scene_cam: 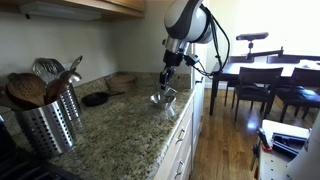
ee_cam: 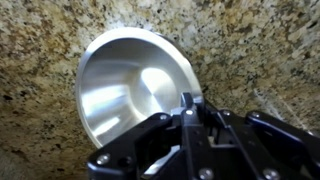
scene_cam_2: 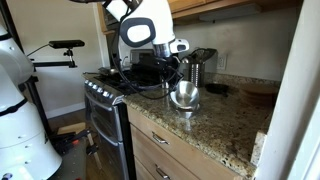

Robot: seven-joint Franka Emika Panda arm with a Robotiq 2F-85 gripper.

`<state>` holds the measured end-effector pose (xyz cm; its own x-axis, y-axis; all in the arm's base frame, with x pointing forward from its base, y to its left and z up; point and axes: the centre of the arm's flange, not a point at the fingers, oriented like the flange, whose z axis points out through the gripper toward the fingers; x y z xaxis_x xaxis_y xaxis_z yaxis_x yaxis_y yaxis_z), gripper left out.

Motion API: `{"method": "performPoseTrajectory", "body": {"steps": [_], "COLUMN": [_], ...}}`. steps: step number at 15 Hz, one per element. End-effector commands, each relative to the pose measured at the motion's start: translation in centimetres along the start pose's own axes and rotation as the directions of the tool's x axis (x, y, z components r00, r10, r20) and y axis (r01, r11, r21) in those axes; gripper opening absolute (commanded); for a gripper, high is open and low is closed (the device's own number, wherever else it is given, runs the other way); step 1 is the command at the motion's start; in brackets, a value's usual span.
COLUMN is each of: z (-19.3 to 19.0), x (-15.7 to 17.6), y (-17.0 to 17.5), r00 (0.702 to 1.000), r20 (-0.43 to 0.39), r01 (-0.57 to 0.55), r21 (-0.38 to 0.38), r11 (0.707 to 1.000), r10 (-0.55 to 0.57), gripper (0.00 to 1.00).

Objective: Pick up the silver bowl and pour its contents in the other silver bowl.

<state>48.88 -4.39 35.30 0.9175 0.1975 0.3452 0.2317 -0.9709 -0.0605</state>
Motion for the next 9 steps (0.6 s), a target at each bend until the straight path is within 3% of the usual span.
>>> {"method": "performPoseTrajectory", "body": {"steps": [1, 9], "z": [-2.2, -2.4], "x": [0.9, 3.2], "y": [-1.5, -5.8], "r00": [0.999, 0.979], "r20": [0.04, 0.157], "r01": [0.016, 0.152], "r21": [-0.058, -0.166], "r11": [0.998, 0.974], "r10": [-0.014, -0.126], "gripper": [0.07, 0.07]}}
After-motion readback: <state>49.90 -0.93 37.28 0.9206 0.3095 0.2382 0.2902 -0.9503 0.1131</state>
